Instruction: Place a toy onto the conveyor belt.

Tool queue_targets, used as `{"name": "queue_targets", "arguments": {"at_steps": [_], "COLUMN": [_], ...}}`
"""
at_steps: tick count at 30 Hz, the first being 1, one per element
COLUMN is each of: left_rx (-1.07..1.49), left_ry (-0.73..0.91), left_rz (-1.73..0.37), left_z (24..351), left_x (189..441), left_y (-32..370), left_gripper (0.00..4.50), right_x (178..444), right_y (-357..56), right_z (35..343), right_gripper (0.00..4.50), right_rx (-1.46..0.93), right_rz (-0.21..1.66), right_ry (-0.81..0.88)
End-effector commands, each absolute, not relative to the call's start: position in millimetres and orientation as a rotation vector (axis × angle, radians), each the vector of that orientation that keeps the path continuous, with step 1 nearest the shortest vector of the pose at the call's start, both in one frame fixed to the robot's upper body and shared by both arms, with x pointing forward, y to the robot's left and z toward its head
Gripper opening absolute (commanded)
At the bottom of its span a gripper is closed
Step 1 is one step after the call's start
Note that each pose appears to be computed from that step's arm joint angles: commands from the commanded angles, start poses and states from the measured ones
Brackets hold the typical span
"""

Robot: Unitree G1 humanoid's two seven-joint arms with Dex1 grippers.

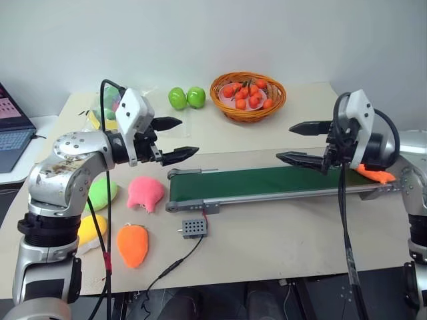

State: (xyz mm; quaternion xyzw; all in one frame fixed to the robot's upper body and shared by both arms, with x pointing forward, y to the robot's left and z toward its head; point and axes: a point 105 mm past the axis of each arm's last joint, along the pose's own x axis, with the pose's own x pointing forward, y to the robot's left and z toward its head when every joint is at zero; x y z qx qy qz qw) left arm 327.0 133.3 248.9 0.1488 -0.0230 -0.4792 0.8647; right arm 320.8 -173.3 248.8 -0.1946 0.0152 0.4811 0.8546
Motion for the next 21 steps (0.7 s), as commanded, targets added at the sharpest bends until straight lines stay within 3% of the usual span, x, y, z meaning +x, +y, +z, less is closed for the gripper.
{"name": "queue_targets", "arguments": {"at_steps": [1,21], "left_rx": [0.351,0.394], "left_ry": [-0.119,-0.113], "left_rz": [-0.991,-0.964], "left_z": [265.6,261.2], "left_x": [326.2,328.8], "left_y": [133.0,137.6], "left_gripper": [4.48,4.48], "right_x": [317.6,321.1], "right_y": [-171.6,-173.4], "right_z": [267.5,263.9], "right_gripper": [4.50,4.50], "right_rx": [-0.440,-0.445], "right_rz": [1.008,1.002], "right_ry": [-0.039,-0.026]}}
